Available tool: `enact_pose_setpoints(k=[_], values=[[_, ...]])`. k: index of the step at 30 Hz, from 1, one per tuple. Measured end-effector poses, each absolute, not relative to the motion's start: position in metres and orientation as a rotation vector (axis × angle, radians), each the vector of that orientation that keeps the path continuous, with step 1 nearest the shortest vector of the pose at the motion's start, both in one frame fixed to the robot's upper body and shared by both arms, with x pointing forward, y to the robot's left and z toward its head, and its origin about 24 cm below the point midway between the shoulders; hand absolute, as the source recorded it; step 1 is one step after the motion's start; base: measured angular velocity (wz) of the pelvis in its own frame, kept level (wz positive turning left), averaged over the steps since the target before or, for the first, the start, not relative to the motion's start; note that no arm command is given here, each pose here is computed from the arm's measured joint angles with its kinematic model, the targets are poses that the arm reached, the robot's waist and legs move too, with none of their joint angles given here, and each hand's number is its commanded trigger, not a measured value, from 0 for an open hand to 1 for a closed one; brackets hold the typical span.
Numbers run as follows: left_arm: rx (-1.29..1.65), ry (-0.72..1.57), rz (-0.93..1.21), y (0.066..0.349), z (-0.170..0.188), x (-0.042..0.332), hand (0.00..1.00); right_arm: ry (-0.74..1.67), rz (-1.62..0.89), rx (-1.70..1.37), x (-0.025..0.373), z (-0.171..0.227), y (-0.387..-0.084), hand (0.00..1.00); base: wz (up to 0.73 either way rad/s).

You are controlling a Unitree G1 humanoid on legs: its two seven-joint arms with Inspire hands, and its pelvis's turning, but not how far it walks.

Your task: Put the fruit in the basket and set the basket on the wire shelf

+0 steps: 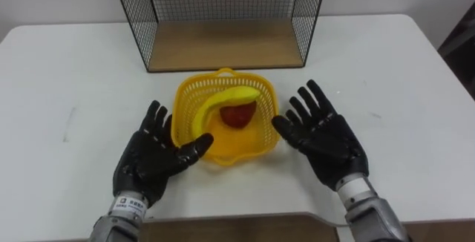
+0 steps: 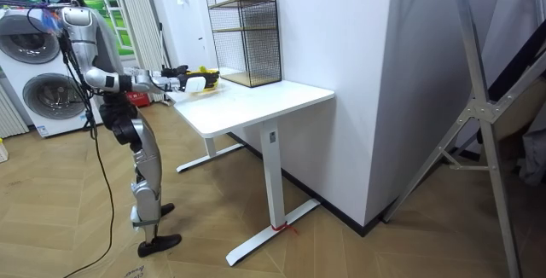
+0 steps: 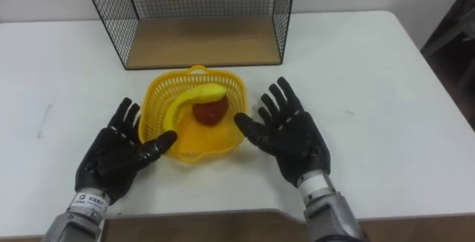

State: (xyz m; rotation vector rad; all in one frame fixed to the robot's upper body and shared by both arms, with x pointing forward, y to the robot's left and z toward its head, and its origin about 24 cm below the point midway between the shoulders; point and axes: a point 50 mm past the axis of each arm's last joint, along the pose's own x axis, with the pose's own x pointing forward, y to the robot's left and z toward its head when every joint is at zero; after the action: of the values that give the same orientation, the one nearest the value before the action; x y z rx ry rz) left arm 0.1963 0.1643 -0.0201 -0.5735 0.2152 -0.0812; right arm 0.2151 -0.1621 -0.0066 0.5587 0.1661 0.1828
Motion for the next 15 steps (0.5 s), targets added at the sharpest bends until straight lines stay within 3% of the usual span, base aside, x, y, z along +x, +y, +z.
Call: enact_pose_setpoints(k=[15], values=[[-0.557,0.222,-0.092,0.163,-0.024,0.201,0.00,0.211,0.228,0.486,0.218,-0.012,-0.150,0.00,0.00]])
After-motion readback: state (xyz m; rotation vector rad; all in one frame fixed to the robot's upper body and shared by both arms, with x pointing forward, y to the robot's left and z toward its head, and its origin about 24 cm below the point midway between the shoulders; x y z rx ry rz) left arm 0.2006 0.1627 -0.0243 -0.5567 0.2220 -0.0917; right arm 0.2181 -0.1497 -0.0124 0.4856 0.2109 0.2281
